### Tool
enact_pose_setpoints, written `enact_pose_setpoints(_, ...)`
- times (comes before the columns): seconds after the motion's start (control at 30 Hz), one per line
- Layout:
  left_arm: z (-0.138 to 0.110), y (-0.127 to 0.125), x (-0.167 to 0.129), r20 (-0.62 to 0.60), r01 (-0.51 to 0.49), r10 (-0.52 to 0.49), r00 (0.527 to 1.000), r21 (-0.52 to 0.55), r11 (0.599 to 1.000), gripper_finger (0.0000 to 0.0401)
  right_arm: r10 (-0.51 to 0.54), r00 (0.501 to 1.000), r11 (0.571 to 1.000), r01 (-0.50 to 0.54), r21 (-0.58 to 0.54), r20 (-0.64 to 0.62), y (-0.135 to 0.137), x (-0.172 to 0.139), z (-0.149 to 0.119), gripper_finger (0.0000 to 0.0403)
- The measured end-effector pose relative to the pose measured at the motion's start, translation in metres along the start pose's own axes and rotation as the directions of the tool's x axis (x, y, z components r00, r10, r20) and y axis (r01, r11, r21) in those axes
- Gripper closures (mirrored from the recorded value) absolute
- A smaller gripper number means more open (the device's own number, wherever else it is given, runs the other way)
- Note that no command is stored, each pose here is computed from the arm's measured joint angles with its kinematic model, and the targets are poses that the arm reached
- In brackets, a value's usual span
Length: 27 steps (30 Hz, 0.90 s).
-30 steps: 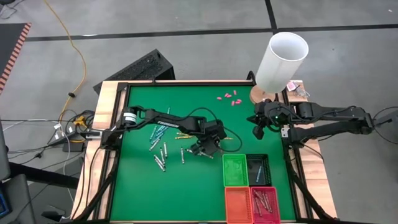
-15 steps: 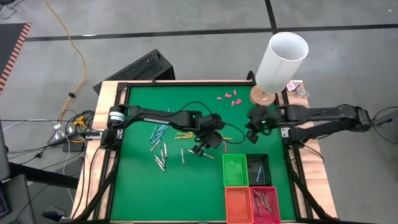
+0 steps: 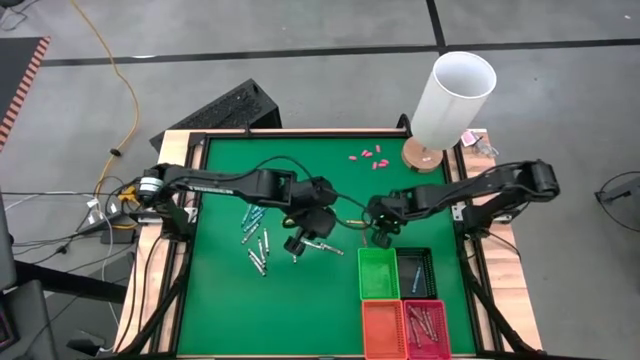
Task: Sort crayons
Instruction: Put the brown crayon into the red bin
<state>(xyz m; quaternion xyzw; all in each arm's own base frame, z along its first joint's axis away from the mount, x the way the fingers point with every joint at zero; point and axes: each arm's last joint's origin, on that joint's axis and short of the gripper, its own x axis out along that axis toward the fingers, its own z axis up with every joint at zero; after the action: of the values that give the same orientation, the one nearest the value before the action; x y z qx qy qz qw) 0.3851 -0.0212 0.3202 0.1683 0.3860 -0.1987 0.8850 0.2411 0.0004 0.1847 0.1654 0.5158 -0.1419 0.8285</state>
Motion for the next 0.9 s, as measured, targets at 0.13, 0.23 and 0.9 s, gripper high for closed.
enact_pose_setpoints(0.13, 0.005, -0.009, -0.008, 0.019, 0.004, -0.004, 1.000, 0.010, 1.000, 0.0340, 0.031, 0.999, 0.999, -0.031, -0.013, -0.012, 0.007, 0.014, 0.001, 0.0403)
enact_pose_setpoints(0.23, 0.009, -0.015, -0.015, 0.030, -0.004, 0.004, 1.000, 0.012, 1.000, 0.0340, 0.058, 0.998, 0.998, -0.058, -0.019, -0.011, 0.011, 0.022, 0.003, 0.0403)
enact_pose_setpoints(0.9, 0.010, -0.027, -0.013, -0.011, -0.003, 0.003, 1.000, 0.003, 1.000, 0.0340, 0.211, 0.948, 0.974, -0.182, -0.138, 0.237, 0.030, 0.022, 0.035, 0.0403)
